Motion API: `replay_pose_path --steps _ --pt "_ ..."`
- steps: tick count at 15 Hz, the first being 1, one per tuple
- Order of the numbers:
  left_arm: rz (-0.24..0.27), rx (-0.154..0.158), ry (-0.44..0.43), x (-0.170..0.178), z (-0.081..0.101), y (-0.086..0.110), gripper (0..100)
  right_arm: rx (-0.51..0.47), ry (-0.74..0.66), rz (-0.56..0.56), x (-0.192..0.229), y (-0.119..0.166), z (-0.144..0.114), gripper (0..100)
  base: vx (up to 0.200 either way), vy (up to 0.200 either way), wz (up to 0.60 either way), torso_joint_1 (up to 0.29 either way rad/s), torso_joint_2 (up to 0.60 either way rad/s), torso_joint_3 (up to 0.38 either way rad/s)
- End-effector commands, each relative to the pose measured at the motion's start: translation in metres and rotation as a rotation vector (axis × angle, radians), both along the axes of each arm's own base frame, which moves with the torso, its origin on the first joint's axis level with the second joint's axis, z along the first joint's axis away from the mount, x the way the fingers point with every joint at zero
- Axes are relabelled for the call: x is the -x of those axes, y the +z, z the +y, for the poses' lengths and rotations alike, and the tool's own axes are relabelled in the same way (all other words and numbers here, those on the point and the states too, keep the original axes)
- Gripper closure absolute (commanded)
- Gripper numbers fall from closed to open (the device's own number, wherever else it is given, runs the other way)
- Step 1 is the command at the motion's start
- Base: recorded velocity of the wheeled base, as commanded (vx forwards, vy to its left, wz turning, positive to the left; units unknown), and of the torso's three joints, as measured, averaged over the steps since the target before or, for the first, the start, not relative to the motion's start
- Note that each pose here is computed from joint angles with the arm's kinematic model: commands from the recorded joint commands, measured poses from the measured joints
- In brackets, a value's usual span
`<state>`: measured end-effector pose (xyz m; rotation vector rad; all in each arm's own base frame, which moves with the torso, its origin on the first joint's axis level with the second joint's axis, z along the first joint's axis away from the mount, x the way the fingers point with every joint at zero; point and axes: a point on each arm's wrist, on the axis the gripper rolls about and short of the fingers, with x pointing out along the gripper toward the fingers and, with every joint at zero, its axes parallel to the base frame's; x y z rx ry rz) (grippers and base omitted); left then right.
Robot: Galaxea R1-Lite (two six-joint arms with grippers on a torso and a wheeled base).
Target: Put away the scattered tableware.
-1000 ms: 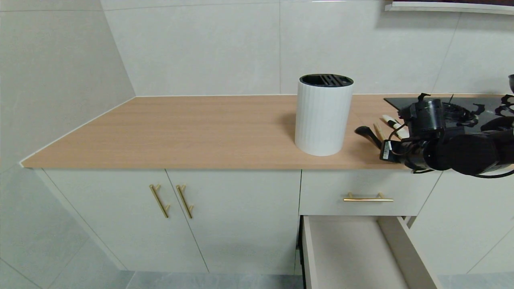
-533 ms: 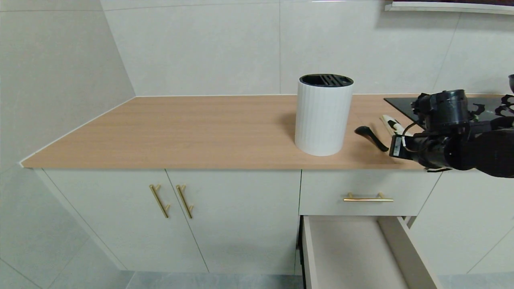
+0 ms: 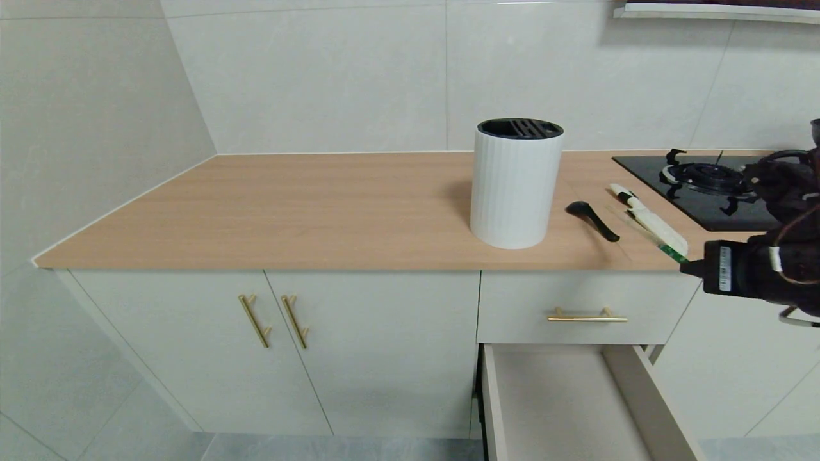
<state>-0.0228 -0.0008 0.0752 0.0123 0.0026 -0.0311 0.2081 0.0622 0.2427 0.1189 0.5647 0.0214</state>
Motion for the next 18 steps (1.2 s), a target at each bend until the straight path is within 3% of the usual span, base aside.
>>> replay_pose_path --steps 1,7,18 --pt "0.002 0.000 0.000 0.000 0.000 0.000 0 -0.050 0.094 -0.044 0.049 0.026 -0.009 100 0.000 0.000 0.00 0.000 0.00 0.000" --pt "0.000 0.000 0.000 0.000 0.000 0.000 0 -0.046 0.343 0.122 0.064 0.003 0.002 100 0.000 0.000 0.00 0.000 0.00 0.000" --pt "0.000 0.000 0.000 0.000 0.000 0.000 0 0.005 0.410 0.244 0.054 -0.029 0.017 100 0.000 0.000 0.00 0.000 0.00 0.000"
